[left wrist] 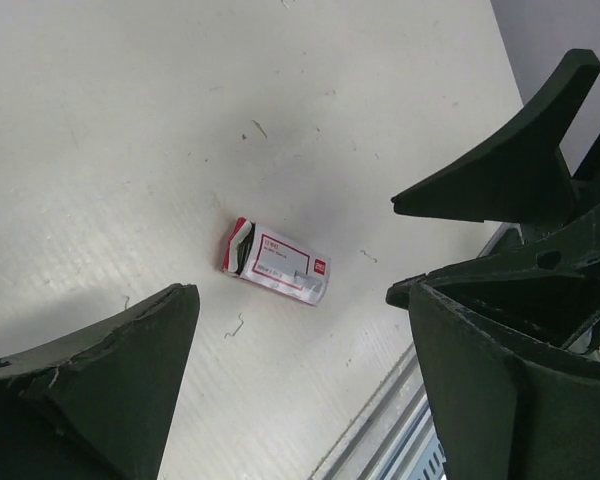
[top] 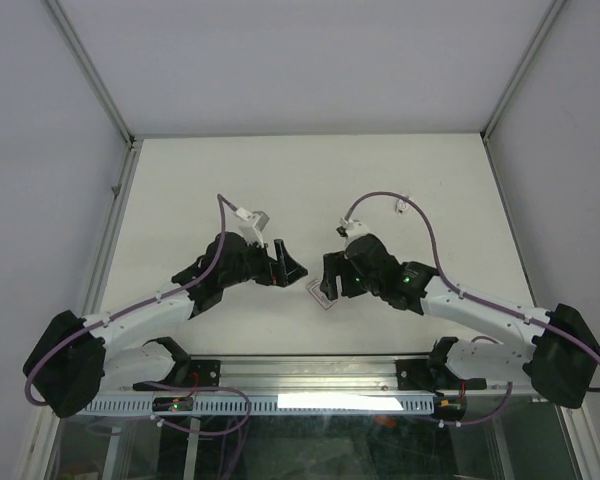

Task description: Load the staples into the stapler

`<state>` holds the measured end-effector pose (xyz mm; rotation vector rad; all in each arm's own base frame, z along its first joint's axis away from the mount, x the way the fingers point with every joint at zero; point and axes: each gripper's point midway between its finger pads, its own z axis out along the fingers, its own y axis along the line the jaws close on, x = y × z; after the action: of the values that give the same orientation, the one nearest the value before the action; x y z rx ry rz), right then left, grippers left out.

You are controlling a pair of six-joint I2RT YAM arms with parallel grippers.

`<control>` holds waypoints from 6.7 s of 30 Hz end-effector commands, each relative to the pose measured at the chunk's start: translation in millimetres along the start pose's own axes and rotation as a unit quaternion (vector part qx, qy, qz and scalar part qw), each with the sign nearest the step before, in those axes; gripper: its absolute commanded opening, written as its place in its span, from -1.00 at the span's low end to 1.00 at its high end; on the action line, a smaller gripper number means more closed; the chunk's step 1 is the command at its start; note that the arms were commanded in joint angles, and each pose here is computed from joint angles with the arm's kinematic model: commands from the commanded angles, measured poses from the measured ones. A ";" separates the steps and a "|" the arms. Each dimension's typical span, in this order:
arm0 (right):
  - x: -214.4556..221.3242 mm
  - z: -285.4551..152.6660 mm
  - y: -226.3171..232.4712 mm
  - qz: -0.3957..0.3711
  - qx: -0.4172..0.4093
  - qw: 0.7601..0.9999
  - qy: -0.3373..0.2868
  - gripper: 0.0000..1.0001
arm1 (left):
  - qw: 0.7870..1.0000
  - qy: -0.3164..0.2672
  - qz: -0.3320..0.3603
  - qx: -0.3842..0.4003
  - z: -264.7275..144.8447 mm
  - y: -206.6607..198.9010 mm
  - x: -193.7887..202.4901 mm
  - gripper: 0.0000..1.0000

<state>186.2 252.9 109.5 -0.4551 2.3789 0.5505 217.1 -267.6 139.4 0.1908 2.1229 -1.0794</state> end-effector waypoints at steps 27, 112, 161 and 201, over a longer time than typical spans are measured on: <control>14.0 -22.2 -44.0 0.184 -0.002 0.979 -0.085 0.45 | 0.978 0.154 0.113 0.085 109.3 -24.0 73.3 0.71; 36.4 22.0 -32.6 0.170 -0.053 0.983 -0.043 0.09 | 0.971 0.117 -0.083 -0.192 51.5 35.1 130.5 -0.97; 61.2 34.1 -61.2 0.191 0.011 0.981 -0.036 -1.00 | 0.961 0.079 0.029 -0.263 46.8 56.4 99.3 -1.00; 54.6 1.8 -89.6 0.198 0.074 0.974 -0.076 -0.39 | 0.968 0.028 0.073 -0.238 31.6 38.1 57.5 -0.34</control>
<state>175.9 168.7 30.0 0.0998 2.4194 0.5549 196.1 -276.7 32.3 0.1737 2.4125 -0.4182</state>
